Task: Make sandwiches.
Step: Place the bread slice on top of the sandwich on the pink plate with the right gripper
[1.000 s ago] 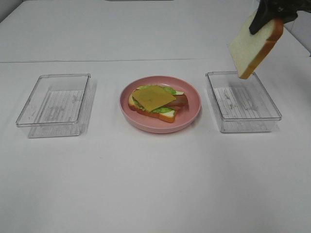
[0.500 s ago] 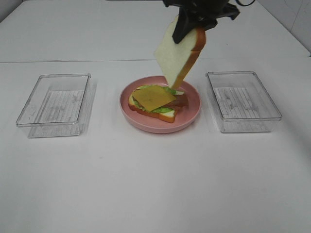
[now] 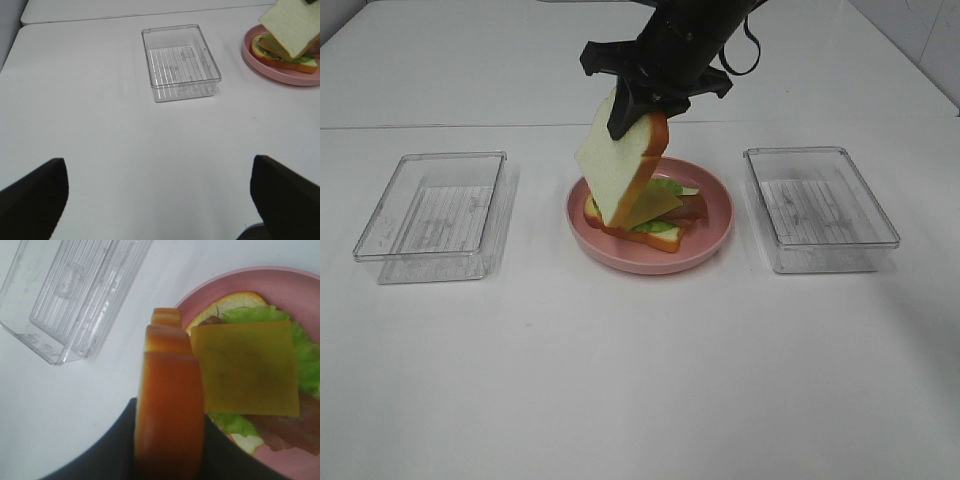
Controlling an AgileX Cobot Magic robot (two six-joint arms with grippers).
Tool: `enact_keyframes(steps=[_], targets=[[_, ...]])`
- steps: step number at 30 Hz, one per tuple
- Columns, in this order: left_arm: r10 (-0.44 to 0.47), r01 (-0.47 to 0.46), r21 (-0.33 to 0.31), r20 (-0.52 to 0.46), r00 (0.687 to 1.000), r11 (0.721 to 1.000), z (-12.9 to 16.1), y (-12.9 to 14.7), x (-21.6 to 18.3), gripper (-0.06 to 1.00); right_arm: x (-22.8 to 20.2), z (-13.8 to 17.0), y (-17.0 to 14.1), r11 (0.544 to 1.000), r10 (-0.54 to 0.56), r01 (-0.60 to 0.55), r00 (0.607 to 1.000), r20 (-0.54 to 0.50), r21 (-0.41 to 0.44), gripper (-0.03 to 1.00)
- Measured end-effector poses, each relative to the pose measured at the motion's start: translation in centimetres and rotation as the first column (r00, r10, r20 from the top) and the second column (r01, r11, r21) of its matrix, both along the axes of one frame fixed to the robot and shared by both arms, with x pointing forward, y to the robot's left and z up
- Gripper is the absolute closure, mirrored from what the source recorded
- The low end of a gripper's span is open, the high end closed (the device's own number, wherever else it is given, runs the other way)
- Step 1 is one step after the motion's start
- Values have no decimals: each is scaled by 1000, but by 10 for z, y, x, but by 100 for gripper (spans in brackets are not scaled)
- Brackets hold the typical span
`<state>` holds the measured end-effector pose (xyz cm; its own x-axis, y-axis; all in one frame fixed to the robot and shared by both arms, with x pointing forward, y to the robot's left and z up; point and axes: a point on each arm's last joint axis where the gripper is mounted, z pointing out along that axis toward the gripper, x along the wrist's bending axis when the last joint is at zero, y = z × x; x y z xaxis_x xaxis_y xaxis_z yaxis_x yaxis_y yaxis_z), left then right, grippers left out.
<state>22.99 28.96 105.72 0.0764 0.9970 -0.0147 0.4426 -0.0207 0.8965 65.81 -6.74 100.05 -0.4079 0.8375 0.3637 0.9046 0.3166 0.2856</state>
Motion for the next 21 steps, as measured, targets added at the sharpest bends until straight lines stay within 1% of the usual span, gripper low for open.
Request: enact_keyframes(steps=[2,9,13,20,21], targets=[[0,0,0,0,1000,1000,0,0,0,4,4,-12,1,1000,-7,7,1000,-7,-6,72],[0,0,0,0,1000,1000,0,0,0,4,10,-32,3,1000,-19,18,1000,-16,-18,72],[0,0,0,0,1000,1000,0,0,0,4,12,-39,2,999,-17,17,1000,-6,-41,72],[0,0,0,0,1000,1000,0,0,0,4,13,-40,2,999,-16,16,1000,2,-49,72],[0,0,0,0,1000,1000,0,0,0,4,14,-40,0,998,-12,13,1000,12,-65,66]])
